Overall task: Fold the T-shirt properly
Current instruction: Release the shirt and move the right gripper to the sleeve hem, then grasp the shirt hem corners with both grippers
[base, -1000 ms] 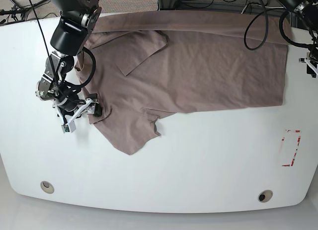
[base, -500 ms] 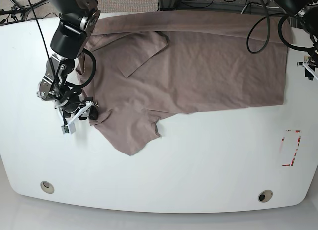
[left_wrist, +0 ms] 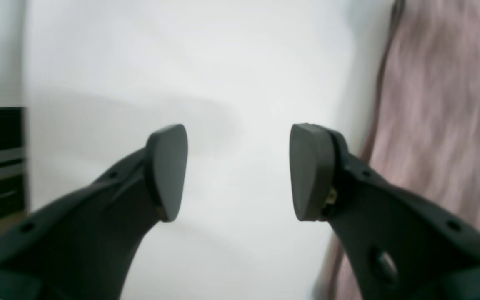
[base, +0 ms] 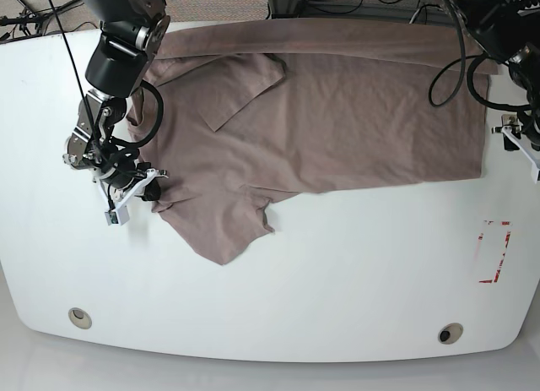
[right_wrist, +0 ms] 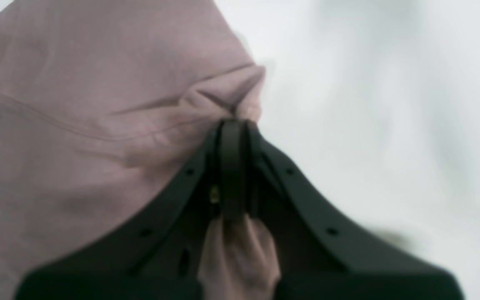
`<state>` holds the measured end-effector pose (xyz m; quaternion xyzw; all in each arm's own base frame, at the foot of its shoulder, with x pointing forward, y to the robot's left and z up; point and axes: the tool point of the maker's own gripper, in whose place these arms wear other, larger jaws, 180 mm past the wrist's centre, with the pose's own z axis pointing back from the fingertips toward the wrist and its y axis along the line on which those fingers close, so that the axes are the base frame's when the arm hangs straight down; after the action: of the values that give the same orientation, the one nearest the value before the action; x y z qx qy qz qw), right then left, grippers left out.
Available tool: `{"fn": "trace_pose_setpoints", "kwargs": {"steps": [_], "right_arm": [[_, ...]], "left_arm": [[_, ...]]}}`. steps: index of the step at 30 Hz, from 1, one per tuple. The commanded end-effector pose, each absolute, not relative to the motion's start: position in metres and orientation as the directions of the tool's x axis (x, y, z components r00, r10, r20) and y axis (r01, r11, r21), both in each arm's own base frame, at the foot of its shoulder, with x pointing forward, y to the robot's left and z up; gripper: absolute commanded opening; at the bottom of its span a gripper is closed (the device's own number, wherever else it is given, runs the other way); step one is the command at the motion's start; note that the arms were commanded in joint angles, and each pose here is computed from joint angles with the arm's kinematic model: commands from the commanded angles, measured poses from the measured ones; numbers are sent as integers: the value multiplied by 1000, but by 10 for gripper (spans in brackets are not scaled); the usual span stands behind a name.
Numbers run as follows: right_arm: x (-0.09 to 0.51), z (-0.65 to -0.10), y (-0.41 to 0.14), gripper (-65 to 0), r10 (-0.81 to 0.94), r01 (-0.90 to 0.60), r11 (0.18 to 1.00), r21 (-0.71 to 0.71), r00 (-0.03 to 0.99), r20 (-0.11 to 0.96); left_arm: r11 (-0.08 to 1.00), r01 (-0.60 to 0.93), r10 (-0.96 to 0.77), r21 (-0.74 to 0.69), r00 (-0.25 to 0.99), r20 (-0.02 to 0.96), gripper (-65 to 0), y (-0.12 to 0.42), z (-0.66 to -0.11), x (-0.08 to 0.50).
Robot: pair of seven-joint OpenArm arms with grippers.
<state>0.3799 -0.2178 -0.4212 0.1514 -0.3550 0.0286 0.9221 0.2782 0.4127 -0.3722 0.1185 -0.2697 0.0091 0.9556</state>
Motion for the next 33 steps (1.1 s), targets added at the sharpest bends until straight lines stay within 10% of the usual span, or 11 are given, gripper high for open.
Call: {"fn": "trace_pose_setpoints", "kwargs": {"steps": [1,33], "right_arm": [[379,-418,-225,-650,-41,-160,958,239,746,664],[375,-416,-247,-650,-24,-147,968,201,750,661]], "left_arm": [[983,-47,-56,176,839,542,-288,399,-374,302],[995,75,-96,60,823,560,-290,326,-395,344]]}}
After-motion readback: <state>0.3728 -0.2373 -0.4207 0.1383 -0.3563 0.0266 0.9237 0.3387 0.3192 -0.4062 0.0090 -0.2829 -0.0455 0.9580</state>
